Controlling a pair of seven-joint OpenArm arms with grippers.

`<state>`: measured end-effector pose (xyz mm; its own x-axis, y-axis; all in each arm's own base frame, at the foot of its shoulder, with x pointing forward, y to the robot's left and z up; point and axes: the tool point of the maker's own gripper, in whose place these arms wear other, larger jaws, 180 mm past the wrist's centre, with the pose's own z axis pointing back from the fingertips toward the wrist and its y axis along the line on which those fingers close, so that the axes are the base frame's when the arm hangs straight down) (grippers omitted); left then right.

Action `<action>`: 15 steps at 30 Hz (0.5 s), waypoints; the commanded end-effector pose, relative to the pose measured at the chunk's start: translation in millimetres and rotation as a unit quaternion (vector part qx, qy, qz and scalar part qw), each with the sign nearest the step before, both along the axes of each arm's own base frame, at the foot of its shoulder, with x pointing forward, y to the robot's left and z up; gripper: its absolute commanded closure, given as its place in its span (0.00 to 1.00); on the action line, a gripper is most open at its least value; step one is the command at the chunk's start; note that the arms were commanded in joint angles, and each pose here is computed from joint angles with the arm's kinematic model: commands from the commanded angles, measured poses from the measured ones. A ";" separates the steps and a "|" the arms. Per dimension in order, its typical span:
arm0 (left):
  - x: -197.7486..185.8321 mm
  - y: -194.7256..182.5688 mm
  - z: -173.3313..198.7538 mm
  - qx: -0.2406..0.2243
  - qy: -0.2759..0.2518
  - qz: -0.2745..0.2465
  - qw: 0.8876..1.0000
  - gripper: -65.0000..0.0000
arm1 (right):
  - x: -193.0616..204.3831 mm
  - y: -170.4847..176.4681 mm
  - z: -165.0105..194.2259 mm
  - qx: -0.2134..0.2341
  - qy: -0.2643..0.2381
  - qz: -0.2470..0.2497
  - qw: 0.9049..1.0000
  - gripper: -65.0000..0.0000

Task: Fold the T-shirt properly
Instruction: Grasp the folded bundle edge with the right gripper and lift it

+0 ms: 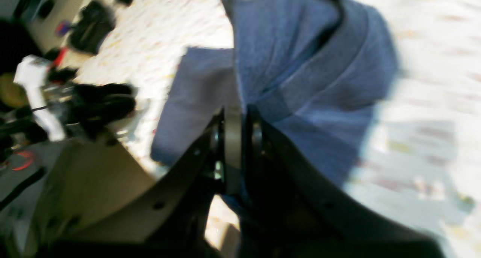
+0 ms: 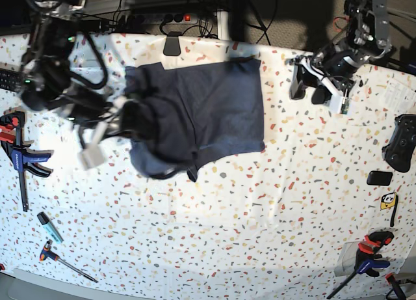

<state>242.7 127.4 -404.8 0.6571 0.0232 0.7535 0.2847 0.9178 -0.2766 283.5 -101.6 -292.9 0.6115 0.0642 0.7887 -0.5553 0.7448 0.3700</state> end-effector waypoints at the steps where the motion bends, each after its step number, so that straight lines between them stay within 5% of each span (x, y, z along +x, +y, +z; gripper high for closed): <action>1: 5.4 1.6 10.5 -0.002 -0.022 0.000 1.000 0.50 | 3.8 16.8 15.0 0.022 -0.028 0.016 0.999 1.00; 8: -2.2 2.6 5.2 0.002 -0.011 -0.001 1.000 0.50 | -9.4 105.8 2.4 0.030 -0.029 0.084 0.996 1.00; 15: -8.4 2.4 1.6 0.002 -0.004 0.000 1.000 0.50 | -19.4 159.1 -4.5 0.025 -0.032 0.113 0.993 1.00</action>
<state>228.9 129.1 -413.0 0.6802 0.0167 0.7328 0.2753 0.9207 -0.2765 258.0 53.9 -310.9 0.5575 0.1935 0.8073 -0.7238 0.5896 0.3585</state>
